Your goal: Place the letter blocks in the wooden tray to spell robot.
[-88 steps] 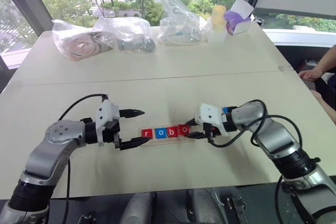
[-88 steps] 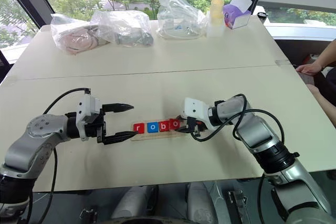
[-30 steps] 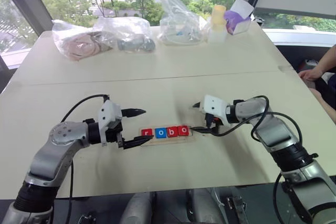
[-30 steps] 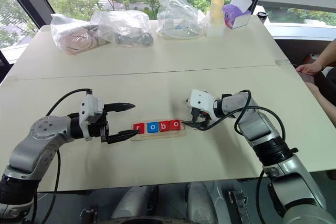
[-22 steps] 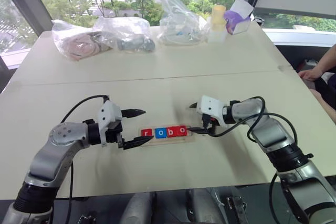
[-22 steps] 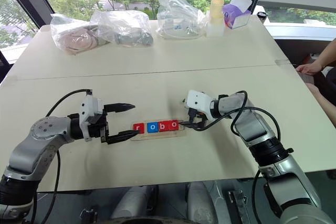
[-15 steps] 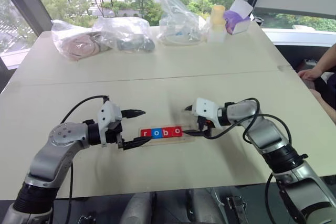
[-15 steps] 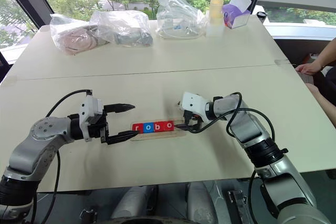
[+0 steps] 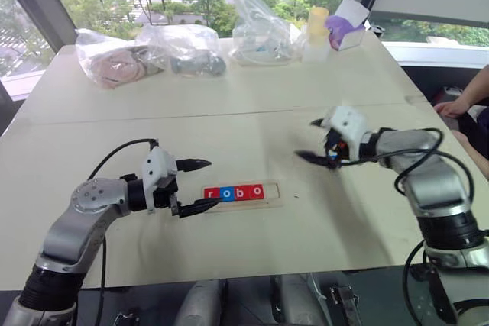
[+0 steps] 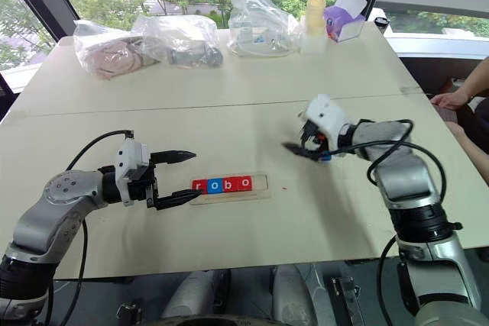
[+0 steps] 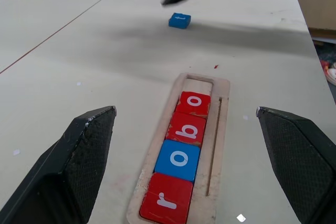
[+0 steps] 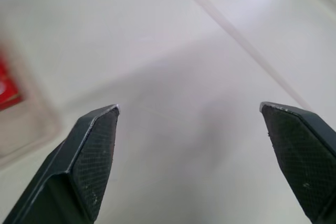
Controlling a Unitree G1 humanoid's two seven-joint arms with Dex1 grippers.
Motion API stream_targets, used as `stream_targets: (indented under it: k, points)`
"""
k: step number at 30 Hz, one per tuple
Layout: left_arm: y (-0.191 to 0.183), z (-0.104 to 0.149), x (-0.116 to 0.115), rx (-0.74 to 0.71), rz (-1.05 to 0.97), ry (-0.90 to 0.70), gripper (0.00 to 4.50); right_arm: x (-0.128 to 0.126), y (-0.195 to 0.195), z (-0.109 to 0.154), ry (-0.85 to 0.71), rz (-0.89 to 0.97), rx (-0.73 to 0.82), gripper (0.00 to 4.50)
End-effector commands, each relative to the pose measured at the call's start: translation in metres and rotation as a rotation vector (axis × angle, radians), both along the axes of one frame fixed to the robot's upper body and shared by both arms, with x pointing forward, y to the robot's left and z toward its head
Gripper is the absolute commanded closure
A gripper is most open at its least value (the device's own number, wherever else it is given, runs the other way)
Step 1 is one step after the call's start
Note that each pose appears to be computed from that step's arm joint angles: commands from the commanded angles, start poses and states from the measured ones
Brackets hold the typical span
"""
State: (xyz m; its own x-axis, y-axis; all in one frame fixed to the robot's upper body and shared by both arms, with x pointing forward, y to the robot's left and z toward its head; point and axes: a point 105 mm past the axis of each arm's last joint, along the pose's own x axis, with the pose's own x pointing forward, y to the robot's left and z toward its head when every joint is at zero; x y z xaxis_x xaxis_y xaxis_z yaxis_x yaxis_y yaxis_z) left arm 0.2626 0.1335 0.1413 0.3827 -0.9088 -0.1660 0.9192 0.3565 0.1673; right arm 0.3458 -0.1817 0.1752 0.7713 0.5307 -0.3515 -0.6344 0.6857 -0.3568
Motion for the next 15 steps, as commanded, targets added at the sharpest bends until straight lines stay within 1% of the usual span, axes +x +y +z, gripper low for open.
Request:
stream_targets:
  k: [1, 3, 5, 9, 11, 15]
  points:
    - [-0.004, 0.006, 0.002, -0.012, -0.019, -0.039, 0.0, -0.001, -0.026, -0.006, 0.044, -0.239, 0.103, 0.08]
    - [-0.005, 0.007, 0.003, -0.014, -0.026, -0.042, 0.0, 0.0, -0.04, -0.015, 0.081, -0.385, 0.131, 0.08]
    - [-0.005, 0.007, 0.005, -0.015, -0.029, -0.044, 0.0, -0.003, -0.043, -0.021, 0.114, -0.46, 0.171, 0.08]
    - [-0.006, 0.007, 0.006, -0.015, -0.034, -0.047, 0.0, -0.014, -0.034, -0.038, 0.19, -0.532, 0.223, 0.08]
    - [-0.006, 0.007, 0.006, -0.016, -0.036, -0.048, 0.0, -0.019, -0.031, -0.049, 0.228, -0.558, 0.225, 0.08]
    - [-0.007, 0.007, 0.008, -0.018, -0.036, -0.053, 0.0, -0.022, -0.032, -0.065, 0.27, -0.612, 0.23, 0.08]
